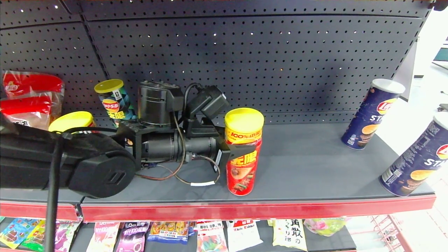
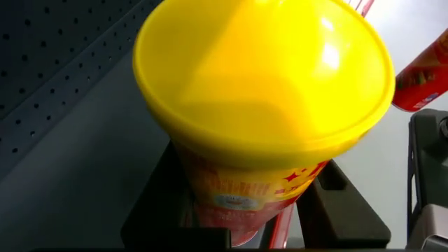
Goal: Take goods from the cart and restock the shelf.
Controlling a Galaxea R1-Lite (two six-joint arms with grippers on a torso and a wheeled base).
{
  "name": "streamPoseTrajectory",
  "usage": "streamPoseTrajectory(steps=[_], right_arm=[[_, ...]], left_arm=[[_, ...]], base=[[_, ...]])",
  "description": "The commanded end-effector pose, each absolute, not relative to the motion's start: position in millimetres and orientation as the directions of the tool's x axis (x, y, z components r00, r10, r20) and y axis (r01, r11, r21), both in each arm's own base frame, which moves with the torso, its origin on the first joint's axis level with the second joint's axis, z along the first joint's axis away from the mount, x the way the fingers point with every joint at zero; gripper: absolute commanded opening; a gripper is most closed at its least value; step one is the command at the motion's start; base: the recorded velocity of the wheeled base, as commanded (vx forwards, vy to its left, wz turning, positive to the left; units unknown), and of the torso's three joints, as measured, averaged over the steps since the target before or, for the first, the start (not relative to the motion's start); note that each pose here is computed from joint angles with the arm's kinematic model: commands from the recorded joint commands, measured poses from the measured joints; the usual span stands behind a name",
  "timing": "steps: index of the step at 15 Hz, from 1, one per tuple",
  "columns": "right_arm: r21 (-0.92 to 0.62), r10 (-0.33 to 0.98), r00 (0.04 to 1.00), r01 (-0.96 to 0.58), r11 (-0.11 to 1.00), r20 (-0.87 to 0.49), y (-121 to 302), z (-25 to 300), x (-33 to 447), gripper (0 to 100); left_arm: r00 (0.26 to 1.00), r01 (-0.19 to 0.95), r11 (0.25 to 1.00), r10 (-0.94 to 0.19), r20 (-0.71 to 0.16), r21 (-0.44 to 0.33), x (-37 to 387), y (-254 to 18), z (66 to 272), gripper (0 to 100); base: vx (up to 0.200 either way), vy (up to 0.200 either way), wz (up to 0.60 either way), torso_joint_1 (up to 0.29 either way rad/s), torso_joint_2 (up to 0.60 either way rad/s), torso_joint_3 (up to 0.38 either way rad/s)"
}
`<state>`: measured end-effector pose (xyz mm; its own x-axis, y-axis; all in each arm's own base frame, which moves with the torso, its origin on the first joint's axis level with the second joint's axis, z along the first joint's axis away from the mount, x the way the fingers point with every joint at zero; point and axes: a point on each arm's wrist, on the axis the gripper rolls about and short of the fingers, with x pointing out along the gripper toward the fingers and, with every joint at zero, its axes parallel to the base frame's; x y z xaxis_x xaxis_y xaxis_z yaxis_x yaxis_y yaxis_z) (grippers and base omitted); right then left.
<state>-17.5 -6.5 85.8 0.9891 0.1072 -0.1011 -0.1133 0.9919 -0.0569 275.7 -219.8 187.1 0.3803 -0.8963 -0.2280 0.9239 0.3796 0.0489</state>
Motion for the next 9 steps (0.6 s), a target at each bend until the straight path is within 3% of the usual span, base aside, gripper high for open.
streamPoseTrajectory(steps=[1, 9], right_arm=[[-0.057, 0.108, 0.989, -0.114, 0.992, -0.1, -7, 86, -18, 0], [-0.057, 0.109, 0.989, -0.115, 0.992, -0.103, -6, 86, -17, 0]], left_arm=[[0.374, 0.926, 0.375, -0.898, -0.233, 0.043, 274, -219, 185, 0], [0.361, 0.931, 0.364, -0.9, -0.244, 0.033, 266, -208, 184, 0]], base=[[0.0, 0.0, 0.0, 0.0, 0.0, 0.0], [0.0, 0.0, 0.0, 0.0, 0.0, 0.0]])
